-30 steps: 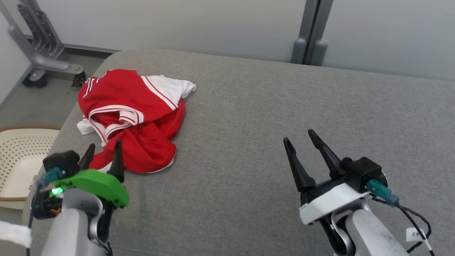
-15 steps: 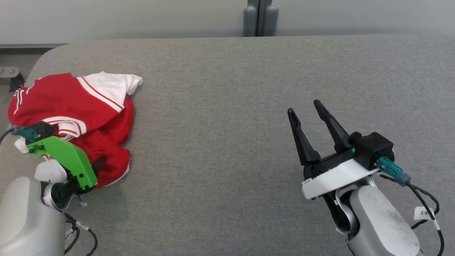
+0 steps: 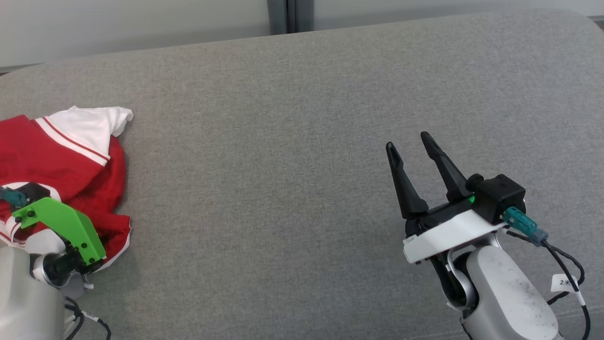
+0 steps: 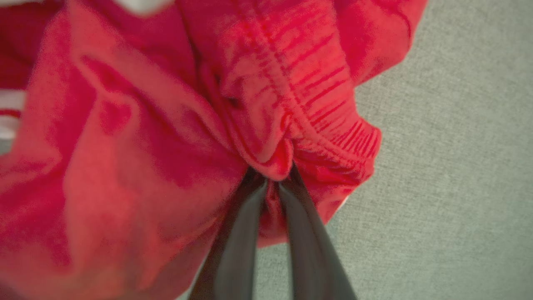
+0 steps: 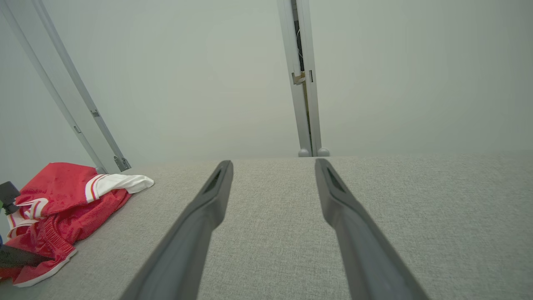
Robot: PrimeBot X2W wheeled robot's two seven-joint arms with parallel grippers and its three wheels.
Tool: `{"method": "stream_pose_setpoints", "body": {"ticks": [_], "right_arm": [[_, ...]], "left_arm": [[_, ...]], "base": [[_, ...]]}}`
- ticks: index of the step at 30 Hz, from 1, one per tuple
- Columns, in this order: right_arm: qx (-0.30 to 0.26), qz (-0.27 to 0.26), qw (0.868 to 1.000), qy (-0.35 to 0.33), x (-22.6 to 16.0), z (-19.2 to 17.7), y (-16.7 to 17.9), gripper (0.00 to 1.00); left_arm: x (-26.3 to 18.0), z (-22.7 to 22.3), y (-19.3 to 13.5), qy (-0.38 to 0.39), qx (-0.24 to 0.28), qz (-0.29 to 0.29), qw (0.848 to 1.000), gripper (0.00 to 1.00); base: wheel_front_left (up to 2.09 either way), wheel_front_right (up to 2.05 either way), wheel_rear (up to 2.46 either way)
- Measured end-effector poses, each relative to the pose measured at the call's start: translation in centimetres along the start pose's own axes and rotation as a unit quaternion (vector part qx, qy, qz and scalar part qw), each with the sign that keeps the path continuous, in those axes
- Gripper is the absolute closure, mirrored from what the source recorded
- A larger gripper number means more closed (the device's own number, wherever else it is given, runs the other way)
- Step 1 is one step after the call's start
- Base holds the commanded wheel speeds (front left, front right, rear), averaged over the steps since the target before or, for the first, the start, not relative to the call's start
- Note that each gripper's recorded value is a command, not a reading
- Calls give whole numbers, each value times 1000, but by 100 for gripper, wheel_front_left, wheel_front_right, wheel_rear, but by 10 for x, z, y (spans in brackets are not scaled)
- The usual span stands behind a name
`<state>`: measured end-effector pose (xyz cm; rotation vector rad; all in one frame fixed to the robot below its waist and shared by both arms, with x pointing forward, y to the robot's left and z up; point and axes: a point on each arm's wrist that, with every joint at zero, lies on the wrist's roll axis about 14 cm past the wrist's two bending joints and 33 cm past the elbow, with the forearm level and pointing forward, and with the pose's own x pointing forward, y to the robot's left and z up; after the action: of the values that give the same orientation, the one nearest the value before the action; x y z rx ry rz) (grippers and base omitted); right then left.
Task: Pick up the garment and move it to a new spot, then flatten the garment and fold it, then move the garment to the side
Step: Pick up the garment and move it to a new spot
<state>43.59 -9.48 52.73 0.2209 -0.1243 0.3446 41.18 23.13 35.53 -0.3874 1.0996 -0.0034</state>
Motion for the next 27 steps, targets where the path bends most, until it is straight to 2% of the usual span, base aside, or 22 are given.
{"method": "stream_pose_setpoints", "body": {"ticks": [8, 11, 14, 20, 27], "right_arm": [[2, 12, 1000, -7, -7, 7, 15, 0], [2, 17, 1000, -17, -9, 16, 21, 0], [1, 16, 1000, -20, -15, 19, 23, 0], [-2, 9, 999, -36, -26, 32, 24, 0], [-8, -18, 999, -50, -39, 43, 10, 0]], "left_arm": [[-35, 29, -32, -51, 77, -36, 995, 100], [-64, 51, -45, -93, 111, -53, 988, 100], [-99, 76, -73, -147, 148, -86, 974, 100], [-173, 107, -143, -251, 225, -162, 927, 100], [-208, 100, -238, -299, 307, -253, 868, 100]], "base": [[0, 0, 0], [0, 0, 0], [0, 0, 0], [0, 0, 0], [0, 0, 0]]}}
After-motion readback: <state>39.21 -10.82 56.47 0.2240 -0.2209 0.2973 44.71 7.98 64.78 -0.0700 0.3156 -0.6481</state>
